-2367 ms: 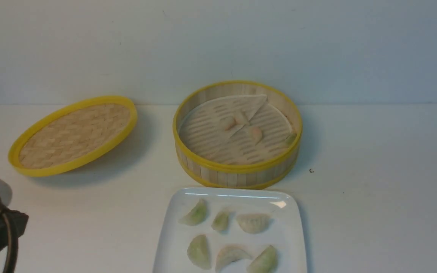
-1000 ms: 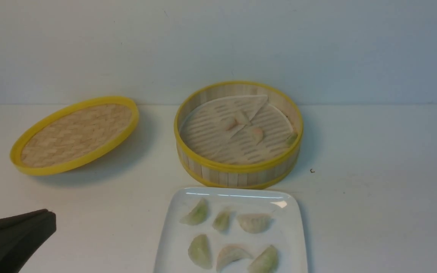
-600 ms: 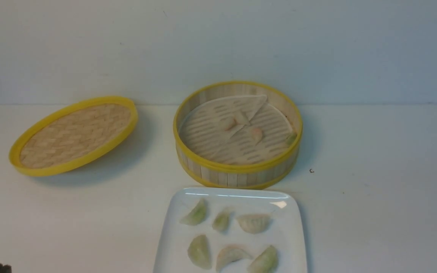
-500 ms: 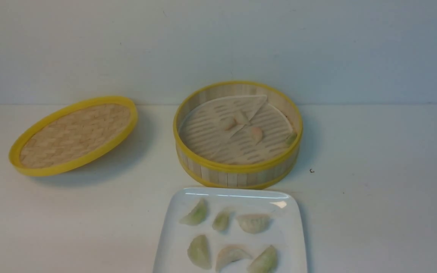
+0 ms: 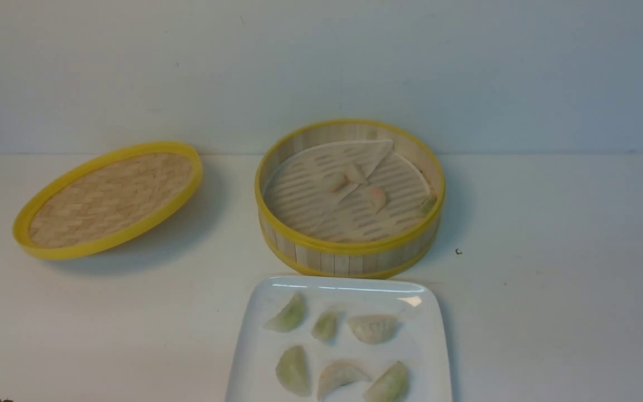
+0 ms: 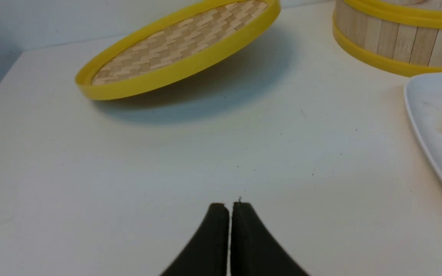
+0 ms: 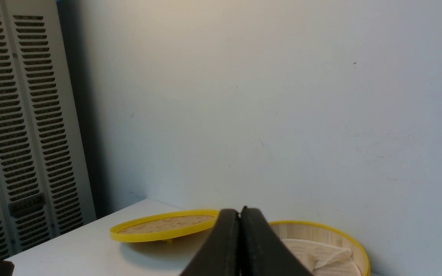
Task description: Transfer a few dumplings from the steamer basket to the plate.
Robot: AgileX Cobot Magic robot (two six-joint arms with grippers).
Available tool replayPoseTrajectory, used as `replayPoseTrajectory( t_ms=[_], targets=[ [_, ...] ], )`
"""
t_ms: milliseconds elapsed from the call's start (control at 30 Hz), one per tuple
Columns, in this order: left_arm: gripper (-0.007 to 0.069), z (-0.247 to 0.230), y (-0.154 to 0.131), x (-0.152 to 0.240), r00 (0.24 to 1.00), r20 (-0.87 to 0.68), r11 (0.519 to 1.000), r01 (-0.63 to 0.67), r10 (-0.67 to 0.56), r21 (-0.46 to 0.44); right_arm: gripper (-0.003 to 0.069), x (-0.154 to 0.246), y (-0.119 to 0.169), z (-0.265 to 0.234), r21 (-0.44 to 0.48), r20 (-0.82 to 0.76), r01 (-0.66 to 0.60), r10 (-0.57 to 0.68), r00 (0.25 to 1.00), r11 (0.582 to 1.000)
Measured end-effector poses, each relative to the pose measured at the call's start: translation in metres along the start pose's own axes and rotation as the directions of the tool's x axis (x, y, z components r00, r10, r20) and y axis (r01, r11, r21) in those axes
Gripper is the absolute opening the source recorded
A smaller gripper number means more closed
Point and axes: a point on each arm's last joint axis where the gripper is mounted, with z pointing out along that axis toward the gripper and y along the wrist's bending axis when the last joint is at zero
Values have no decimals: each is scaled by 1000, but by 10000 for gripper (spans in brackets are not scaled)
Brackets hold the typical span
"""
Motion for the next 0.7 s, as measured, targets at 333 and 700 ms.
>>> replayPoseTrajectory(
  t_ms=[333,700],
  targets=[
    [-6,0,0,0,1000,1,1000,0,0,0,-14,0,0,0,0,-1,0,0,1000,1000],
    [-6,0,0,0,1000,1,1000,1,-1,0,-14,1,2,0,-19,-8,-22,22,1000,1000]
  ],
)
